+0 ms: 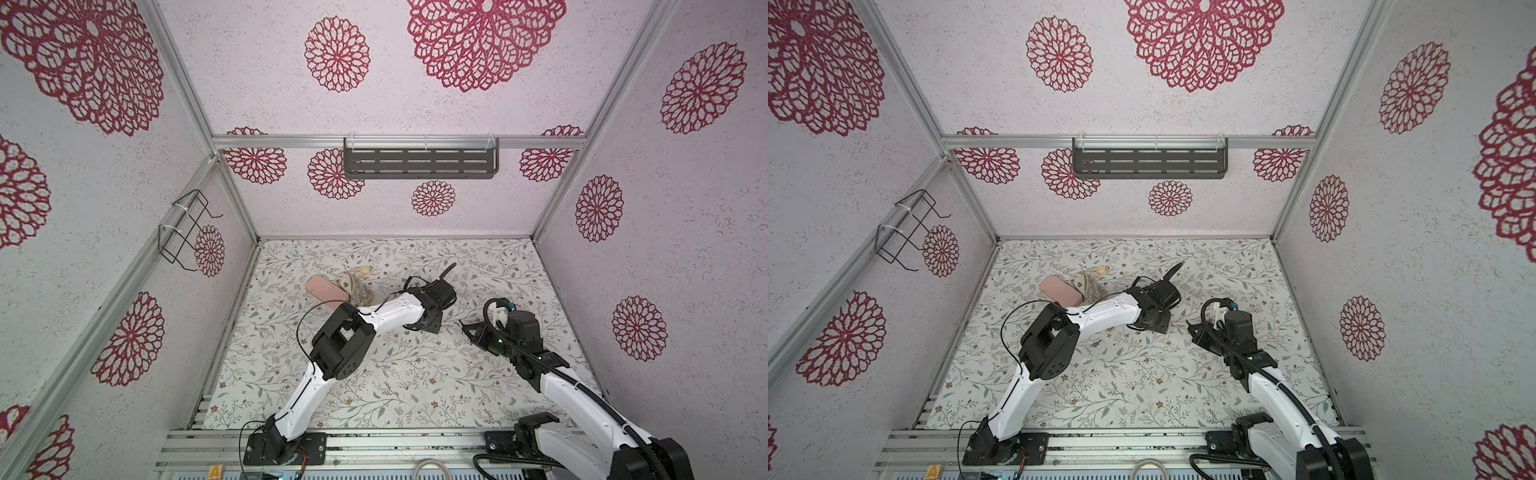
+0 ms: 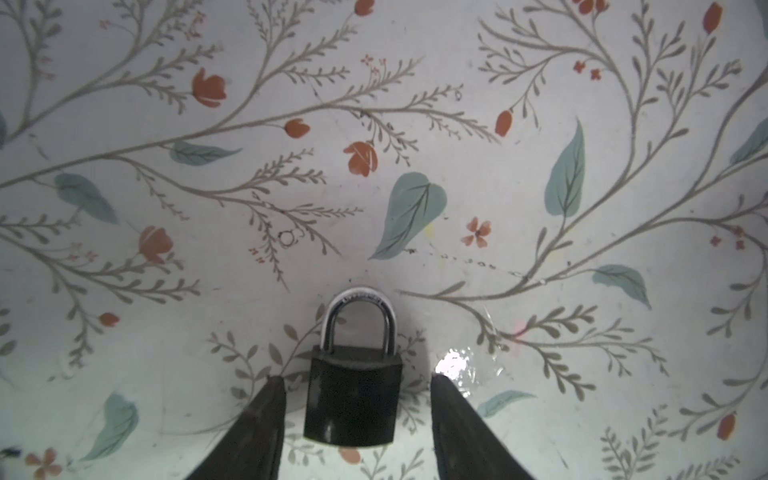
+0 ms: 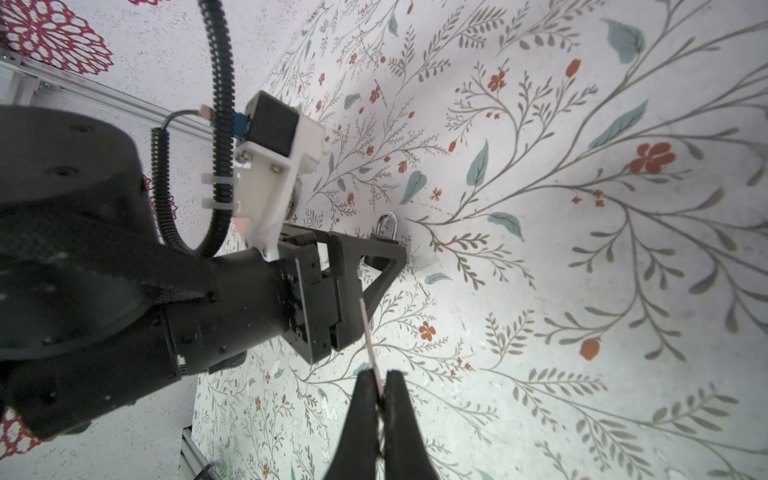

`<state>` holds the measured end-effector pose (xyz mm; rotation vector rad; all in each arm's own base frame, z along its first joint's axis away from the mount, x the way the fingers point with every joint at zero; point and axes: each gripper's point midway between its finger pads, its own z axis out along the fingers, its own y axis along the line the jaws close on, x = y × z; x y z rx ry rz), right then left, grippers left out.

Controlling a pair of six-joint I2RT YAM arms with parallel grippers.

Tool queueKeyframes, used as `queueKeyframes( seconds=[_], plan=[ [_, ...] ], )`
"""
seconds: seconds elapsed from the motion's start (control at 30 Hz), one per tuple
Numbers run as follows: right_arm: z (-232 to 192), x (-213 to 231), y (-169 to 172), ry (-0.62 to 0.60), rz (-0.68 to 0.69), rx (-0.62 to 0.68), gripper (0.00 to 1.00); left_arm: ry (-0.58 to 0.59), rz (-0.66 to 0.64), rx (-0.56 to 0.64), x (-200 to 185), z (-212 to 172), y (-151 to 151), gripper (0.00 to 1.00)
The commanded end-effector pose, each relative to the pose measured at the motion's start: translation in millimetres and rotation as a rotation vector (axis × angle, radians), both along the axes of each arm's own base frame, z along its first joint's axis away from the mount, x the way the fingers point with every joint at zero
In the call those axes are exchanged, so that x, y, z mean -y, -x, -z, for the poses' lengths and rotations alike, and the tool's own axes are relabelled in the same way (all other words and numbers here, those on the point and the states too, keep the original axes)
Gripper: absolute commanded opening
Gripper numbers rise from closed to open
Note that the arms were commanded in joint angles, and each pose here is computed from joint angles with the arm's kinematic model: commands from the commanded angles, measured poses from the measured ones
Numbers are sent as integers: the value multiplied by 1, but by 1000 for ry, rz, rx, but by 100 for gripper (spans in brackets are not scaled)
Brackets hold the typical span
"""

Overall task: Unlock with the key
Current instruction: 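Close the left gripper on the black padlock body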

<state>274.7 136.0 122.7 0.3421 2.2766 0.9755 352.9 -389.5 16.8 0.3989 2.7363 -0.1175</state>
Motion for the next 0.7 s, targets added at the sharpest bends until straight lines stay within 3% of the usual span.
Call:
queueKeyframes(
  seconds=[0.0, 0.23, 0.67],
  plan=[
    [-9, -2, -3, -39, -3, 29, 0, -84, 25, 7, -6, 13, 1, 58],
    [-8, -3, -3, -44, -6, 26, 0, -145, 24, 6, -14, 22, 2, 53],
    [-11, -5, -4, -60, -15, 27, 0, -153, 24, -14, -16, 27, 6, 39]
  ],
)
